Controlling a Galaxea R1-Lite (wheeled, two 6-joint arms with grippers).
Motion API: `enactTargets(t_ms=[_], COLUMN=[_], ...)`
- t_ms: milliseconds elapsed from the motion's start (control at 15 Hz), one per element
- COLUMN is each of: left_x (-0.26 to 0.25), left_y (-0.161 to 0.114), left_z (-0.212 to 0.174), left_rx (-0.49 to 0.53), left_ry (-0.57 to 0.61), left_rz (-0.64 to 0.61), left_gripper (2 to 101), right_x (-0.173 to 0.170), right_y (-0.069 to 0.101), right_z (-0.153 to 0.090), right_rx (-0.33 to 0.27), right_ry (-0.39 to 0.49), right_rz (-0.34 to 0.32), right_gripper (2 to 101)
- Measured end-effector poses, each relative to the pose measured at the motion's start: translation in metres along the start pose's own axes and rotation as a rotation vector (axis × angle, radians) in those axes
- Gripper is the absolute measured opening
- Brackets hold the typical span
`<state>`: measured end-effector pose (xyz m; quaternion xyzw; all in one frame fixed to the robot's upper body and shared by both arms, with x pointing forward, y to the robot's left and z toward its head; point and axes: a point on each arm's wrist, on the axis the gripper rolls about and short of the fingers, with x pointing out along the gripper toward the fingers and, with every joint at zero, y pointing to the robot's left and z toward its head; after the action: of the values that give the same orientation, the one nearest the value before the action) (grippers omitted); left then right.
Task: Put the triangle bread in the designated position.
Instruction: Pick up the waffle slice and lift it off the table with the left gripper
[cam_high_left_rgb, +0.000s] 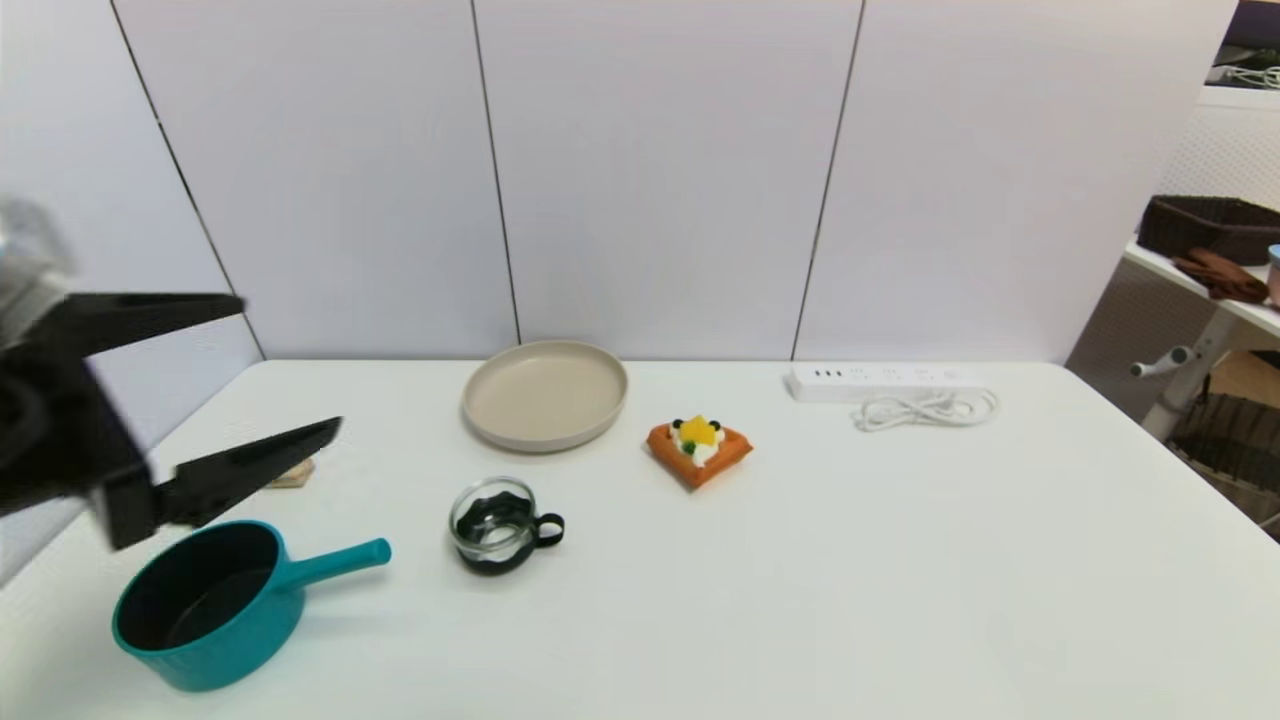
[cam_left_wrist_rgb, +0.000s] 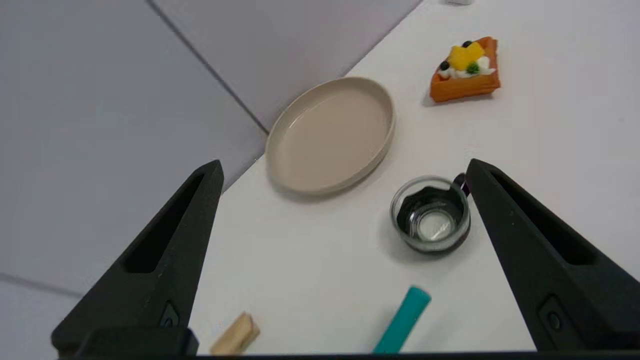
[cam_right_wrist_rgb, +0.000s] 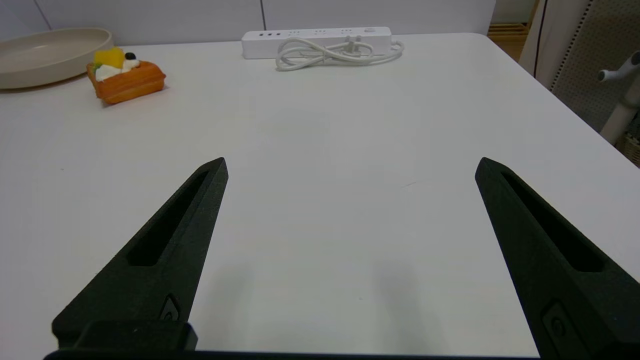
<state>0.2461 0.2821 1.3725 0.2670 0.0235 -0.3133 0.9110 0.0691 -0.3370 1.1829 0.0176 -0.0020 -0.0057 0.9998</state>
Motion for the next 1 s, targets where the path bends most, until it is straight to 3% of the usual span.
enactTargets(t_ms=[200,467,667,1000], left_x=[0.099,0.213,0.259,0.285], left_y=[-0.003,-0.055,-0.082,-0.096], left_z=[0.019,0.028,0.022,0.004], left_rx=[0.037,-0.032,-0.064,-0.159], left_ry=[-0.001,0.021,0.092,0.247], left_rz=[-0.221,-0.441,-0.470,-0.424], left_gripper=[97.9,97.9,97.9,97.9], right_x=[0.000,0.000,0.000,0.000], right_y=[0.000,0.000,0.000,0.000], right_z=[0.000,0.000,0.000,0.000], right_rx=[-0.001,0.000,-0.001,0.000], right_ry=[-0.001,0.000,0.000,0.000], right_rz=[0.000,0.000,0.000,0.000], right_gripper=[98.0,98.0,98.0,98.0])
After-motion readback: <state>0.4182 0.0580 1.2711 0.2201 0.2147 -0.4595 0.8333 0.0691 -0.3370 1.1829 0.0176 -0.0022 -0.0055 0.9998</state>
